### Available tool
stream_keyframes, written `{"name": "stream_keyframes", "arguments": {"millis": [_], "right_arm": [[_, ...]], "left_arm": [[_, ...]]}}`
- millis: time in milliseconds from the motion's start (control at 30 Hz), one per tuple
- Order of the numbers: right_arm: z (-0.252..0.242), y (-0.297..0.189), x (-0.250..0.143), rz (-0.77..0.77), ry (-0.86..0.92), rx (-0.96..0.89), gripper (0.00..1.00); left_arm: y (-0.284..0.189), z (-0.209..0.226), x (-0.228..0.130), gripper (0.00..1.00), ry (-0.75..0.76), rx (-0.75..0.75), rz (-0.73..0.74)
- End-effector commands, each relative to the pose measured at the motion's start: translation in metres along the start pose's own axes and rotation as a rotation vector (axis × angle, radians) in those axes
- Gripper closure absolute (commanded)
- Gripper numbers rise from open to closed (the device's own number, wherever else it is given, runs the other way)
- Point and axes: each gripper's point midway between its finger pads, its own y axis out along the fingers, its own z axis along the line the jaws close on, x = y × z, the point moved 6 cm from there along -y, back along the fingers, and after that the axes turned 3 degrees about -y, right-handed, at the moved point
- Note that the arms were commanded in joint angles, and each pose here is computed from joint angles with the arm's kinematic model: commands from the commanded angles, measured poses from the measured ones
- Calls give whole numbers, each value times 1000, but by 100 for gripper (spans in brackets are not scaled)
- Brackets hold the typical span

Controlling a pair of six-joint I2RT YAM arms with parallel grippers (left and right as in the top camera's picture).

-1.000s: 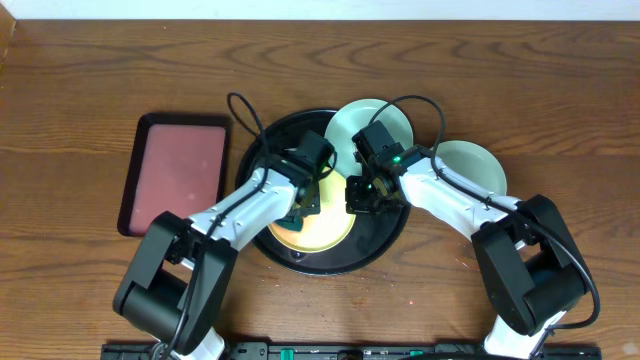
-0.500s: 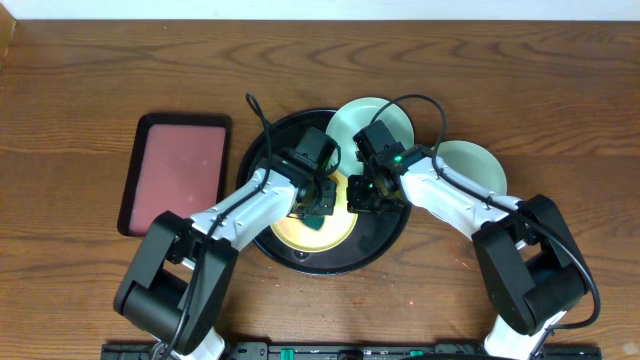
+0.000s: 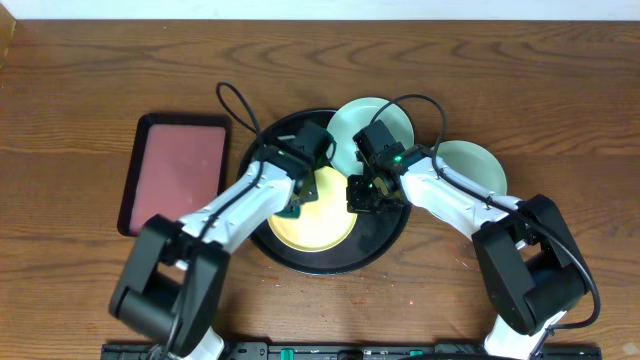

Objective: Clean dirty plates on tray and stack at the side

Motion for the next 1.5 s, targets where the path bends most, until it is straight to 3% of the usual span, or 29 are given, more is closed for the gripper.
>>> {"name": "stream_keyframes", "arguments": {"millis": [0,200,500,633,900,1233,1467], "right_arm": [[3,3,3,7,0,7,99],[3,3,3,6,0,7,98],[2,10,2,30,-3,19,85],[2,9,2,34,-10,25,99],[18,-8,7,18,-130,88,99],[36,-79,11,-257,-384,-111,99],[27,-134,18,-483,-457,-338,99]], "left_arm": [[-45,18,33,93,-84,-22,-141],[-70,61,46,92,-174,-6,-166],[-53,70,48,93,-182,-58,-68],[-53,70,48,93,-178,-56,-67],[-53,70,48,92,-175,-57,-68],[-53,67,46,93,-173,-80,-51],[-53,66,46,93,-174,-87,-51]]}}
